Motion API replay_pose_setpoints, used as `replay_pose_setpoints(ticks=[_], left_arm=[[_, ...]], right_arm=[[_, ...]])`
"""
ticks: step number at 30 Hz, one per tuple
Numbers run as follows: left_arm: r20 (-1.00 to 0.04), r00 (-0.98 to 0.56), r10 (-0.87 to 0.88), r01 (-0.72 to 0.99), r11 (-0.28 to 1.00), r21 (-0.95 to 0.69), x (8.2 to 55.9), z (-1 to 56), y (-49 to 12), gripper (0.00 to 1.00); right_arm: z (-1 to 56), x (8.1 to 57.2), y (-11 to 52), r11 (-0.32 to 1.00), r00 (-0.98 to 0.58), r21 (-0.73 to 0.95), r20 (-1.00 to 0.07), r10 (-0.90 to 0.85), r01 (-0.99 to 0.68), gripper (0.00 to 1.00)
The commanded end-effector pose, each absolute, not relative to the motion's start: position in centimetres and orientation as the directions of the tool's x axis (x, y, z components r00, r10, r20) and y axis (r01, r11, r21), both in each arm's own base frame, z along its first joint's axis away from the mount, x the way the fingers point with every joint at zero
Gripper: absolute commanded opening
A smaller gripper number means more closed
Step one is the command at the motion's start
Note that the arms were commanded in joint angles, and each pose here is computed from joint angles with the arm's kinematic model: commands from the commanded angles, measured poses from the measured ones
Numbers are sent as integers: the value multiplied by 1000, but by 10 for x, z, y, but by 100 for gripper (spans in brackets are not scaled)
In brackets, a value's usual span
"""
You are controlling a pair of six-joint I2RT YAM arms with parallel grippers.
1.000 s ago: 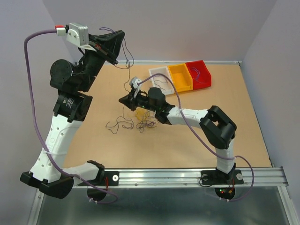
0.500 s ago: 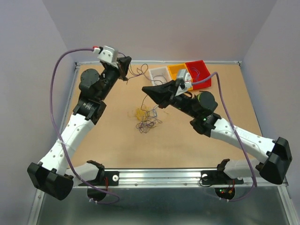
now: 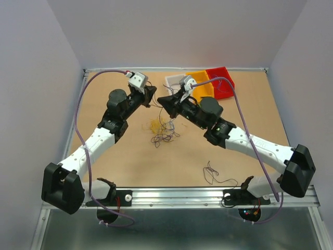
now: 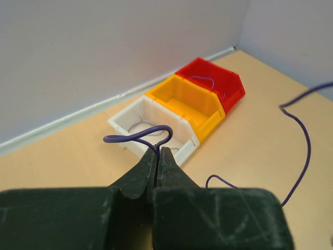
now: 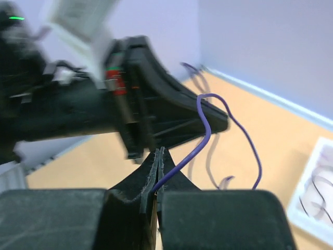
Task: Untangle the cables
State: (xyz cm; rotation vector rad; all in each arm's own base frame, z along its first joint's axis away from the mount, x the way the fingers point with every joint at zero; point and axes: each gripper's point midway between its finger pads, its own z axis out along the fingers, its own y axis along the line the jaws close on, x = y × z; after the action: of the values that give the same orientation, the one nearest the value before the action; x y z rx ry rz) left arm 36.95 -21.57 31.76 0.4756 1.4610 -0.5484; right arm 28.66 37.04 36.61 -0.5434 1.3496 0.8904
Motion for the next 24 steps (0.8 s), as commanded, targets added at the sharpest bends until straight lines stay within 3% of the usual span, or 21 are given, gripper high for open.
replay_pose_setpoints(ticks=[1, 6, 8, 12, 14, 24], left_arm=[[-984, 155, -92, 638, 770, 29, 356, 338, -219, 0], [-985, 147, -92, 663, 748, 30, 349, 333, -225, 0], [-986, 141, -84, 681, 732, 34, 343, 327, -230, 0], [-987, 140, -77, 685, 728, 40, 340, 325, -232, 0], [-989, 132, -73, 691, 721, 39, 340, 323, -234, 0], [-998, 56, -43, 741, 672, 12, 342, 310, -250, 0]], right_arm=[[350, 325, 360, 737, -52, 162, -984, 170, -657, 1], [309, 332, 372, 725, -103, 121, -992, 69, -678, 1], [303, 333, 370, 626, -113, 158, -987, 111, -763, 1], [303, 335, 362, 592, -84, 153, -986, 143, -792, 1], [298, 324, 366, 534, -82, 138, -989, 126, -834, 5], [293, 318, 363, 496, -26, 80, -993, 114, -864, 27]])
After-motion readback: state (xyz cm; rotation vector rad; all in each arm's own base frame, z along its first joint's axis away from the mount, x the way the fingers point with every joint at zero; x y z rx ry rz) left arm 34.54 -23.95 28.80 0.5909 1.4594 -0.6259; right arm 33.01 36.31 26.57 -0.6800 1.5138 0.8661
